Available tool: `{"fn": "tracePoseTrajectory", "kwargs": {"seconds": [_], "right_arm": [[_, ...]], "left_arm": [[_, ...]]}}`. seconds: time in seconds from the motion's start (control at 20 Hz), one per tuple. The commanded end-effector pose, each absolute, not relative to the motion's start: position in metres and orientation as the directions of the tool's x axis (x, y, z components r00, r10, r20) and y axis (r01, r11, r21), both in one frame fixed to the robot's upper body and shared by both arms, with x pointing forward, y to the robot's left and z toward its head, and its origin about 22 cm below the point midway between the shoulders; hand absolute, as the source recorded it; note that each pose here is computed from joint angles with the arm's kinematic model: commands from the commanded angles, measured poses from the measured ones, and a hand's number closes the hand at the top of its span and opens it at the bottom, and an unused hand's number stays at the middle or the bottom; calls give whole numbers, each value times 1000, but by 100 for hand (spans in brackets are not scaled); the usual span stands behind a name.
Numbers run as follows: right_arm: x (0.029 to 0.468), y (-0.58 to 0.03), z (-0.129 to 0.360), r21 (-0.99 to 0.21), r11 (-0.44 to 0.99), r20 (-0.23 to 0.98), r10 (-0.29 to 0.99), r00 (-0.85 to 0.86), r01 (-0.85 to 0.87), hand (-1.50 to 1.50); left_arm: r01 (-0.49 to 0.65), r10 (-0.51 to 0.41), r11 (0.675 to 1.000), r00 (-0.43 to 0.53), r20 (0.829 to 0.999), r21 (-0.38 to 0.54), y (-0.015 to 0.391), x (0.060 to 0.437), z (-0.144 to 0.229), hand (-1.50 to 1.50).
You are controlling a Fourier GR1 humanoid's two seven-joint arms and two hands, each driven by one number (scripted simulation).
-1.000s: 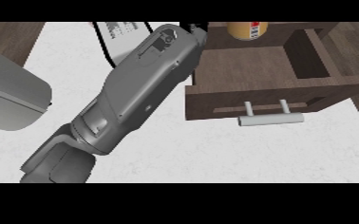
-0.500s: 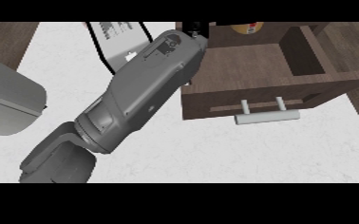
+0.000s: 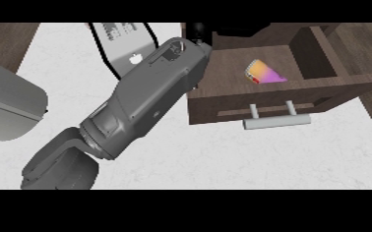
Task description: Pick up the can, place it into the drawer and close the drawer
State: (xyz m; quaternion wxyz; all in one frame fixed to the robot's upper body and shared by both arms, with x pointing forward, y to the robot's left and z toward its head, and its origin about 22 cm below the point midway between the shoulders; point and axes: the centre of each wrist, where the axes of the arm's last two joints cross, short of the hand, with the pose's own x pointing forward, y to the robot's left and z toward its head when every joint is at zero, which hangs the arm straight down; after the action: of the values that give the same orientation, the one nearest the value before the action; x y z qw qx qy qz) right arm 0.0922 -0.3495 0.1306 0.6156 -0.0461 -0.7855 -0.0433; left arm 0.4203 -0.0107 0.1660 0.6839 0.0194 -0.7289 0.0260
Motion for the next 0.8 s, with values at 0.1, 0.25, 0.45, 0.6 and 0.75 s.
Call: {"fn": "tracePoseTrajectory", "kwargs": {"seconds": [0.1, 0.25, 0.45, 0.6, 0.75], "right_arm": [[91, -359, 137, -1, 993, 971, 30, -238, 118, -150], [98, -350, 140, -2, 993, 965, 34, -260, 122, -150], [89, -351, 161, -185, 972, 904, 225, -363, 142, -150], [92, -350, 168, -322, 937, 863, 348, -365, 132, -150], [97, -337, 167, -329, 938, 831, 340, -441, 104, -150]], "left_arm": [[-99, 4, 995, -69, 998, -11, -16, 418, 170, -150], [-80, 38, 996, -81, 996, -44, -11, 425, 173, -150], [-98, 38, 994, -98, 994, -48, -10, 423, 169, -150], [-77, 83, 993, -122, 989, -93, -9, 419, 158, -150], [-57, 105, 992, -135, 985, -113, -17, 417, 175, -150]]}}
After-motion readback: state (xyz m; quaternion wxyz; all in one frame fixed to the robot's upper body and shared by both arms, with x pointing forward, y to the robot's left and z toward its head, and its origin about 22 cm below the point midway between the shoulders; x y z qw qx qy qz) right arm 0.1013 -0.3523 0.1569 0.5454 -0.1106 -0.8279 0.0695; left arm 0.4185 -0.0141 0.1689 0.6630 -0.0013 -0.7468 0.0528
